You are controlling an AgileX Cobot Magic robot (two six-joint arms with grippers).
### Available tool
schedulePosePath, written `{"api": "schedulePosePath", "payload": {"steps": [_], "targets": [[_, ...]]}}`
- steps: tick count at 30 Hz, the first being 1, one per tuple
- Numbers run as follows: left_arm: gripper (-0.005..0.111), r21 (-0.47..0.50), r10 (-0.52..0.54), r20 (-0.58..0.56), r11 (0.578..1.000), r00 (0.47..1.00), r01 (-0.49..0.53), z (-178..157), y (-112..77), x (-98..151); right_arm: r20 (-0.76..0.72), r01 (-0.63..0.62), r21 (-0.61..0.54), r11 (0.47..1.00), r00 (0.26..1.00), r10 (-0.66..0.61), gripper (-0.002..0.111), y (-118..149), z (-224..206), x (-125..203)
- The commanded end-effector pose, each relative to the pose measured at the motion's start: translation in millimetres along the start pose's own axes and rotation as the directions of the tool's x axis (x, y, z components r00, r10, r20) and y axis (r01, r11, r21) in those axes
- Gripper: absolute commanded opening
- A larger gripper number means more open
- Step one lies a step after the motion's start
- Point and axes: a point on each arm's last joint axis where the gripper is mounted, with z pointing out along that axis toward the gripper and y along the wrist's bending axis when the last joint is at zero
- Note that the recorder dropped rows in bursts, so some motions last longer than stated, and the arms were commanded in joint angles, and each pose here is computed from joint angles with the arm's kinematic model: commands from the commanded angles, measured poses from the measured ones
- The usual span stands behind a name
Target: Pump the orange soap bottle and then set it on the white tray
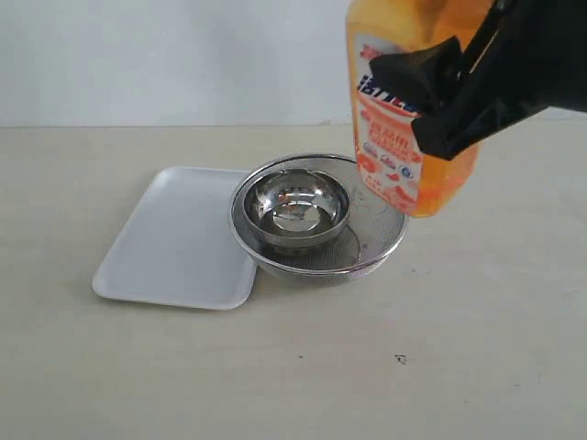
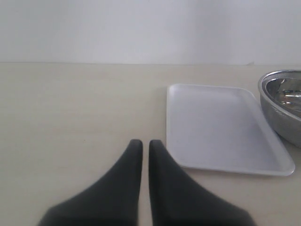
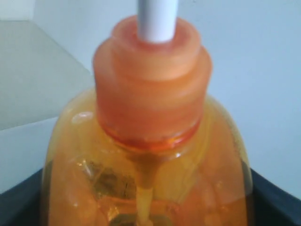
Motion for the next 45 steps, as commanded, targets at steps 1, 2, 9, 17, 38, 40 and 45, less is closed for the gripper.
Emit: {"api": "schedulePosePath", "payload": {"steps": [1, 2, 9, 17, 38, 40, 45], "targets": [[0.005, -0.003, 0.002, 0.0, 1.0, 1.0, -0.002, 0.1, 0.1, 1.1, 0.01, -0.034, 0.197, 0.98, 0.999, 0.032, 0.0, -19.1, -7.4, -3.7], [0.005, -0.003, 0.002, 0.0, 1.0, 1.0, -0.002, 0.1, 0.1, 1.1, 0.008, -0.041, 0.247, 0.968, 0.999, 0.04, 0.0, -23.6, -8.5, -3.2], [0.005, -0.003, 0.002, 0.0, 1.0, 1.0, -0.002, 0.1, 0.1, 1.1, -0.007, -0.041, 0.46, 0.887, 0.999, 0.049, 0.0, -42.9, -15.3, -0.6], [0.005, -0.003, 0.002, 0.0, 1.0, 1.0, -0.002, 0.1, 0.1, 1.1, -0.085, 0.022, 0.573, 0.819, 0.996, 0.033, 0.0, -51.0, -2.4, 11.9], [0.005, -0.003, 0.002, 0.0, 1.0, 1.0, -0.002, 0.1, 0.1, 1.1, -0.301, 0.109, 0.525, 0.844, 0.952, 0.064, 0.0, -34.1, 119.8, 73.0], [0.005, -0.003, 0.002, 0.0, 1.0, 1.0, -0.002, 0.1, 0.1, 1.1, -0.309, 0.115, 0.507, 0.854, 0.949, 0.056, 0.0, -30.8, 125.7, 78.8], [0.005, -0.003, 0.002, 0.0, 1.0, 1.0, -0.002, 0.1, 0.1, 1.1, -0.346, 0.135, 0.417, 0.899, 0.938, 0.019, 0.0, -18.5, 141.4, 95.7]]}}
